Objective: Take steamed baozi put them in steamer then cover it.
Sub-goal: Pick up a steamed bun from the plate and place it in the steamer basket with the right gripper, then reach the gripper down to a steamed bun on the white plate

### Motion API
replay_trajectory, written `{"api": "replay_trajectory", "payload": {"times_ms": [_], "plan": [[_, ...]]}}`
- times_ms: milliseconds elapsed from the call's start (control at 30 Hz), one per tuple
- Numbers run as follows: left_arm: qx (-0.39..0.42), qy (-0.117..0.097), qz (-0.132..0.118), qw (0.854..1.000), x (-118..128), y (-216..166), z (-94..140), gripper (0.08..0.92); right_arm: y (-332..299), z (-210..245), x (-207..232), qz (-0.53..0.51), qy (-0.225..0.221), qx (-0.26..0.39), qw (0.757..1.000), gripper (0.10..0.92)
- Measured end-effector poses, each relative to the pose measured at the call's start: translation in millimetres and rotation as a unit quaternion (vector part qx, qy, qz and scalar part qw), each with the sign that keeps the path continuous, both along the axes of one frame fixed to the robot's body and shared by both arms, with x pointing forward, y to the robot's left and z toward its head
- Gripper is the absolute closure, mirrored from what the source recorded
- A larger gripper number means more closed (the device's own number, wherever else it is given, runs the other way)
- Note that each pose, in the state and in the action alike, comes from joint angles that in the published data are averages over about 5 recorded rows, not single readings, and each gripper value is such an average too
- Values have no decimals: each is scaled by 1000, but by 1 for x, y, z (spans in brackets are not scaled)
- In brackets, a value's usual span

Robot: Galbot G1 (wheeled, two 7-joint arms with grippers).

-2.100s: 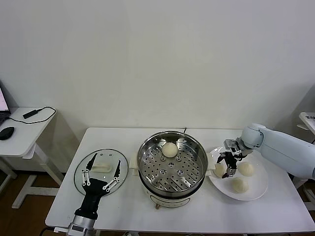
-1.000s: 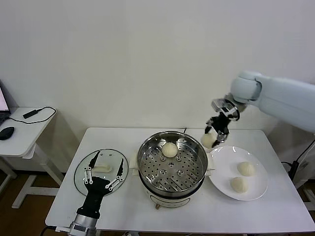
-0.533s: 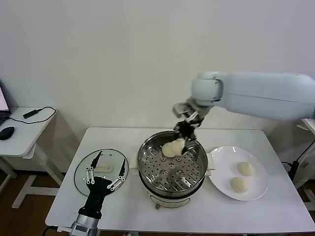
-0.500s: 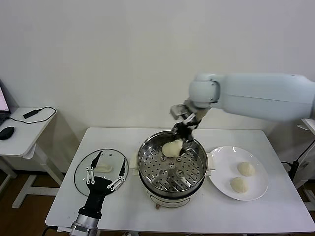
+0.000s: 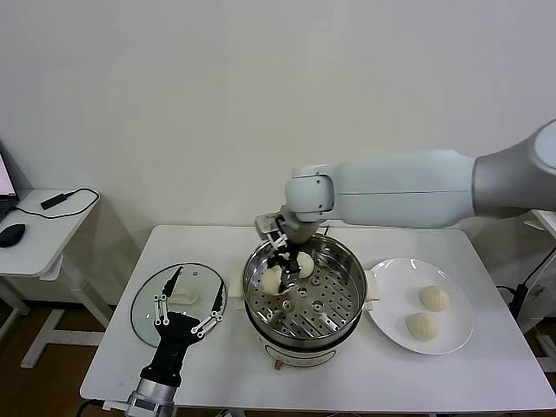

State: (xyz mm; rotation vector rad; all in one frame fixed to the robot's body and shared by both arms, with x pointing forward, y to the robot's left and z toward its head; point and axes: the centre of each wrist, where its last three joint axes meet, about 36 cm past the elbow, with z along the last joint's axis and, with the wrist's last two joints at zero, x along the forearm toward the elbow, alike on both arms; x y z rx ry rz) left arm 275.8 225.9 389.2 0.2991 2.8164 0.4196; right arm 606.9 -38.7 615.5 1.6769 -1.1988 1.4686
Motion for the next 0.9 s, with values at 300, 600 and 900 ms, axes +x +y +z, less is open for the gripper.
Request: {"api": "replay_trajectory", "payload": {"times_ms": [300,600,900], "plan": [[1,-2,2,1000,1,3,0,177,12,-16,-1,-2,0,-7,1000,332],[1,-2,4,1000,0,3,-1,177,9,-15,-3,5,-4,-11,1000,201],[-1,-6,3,1000,-2,2,3,177,-37,28,3,7,-12,-9,1000,199]]}}
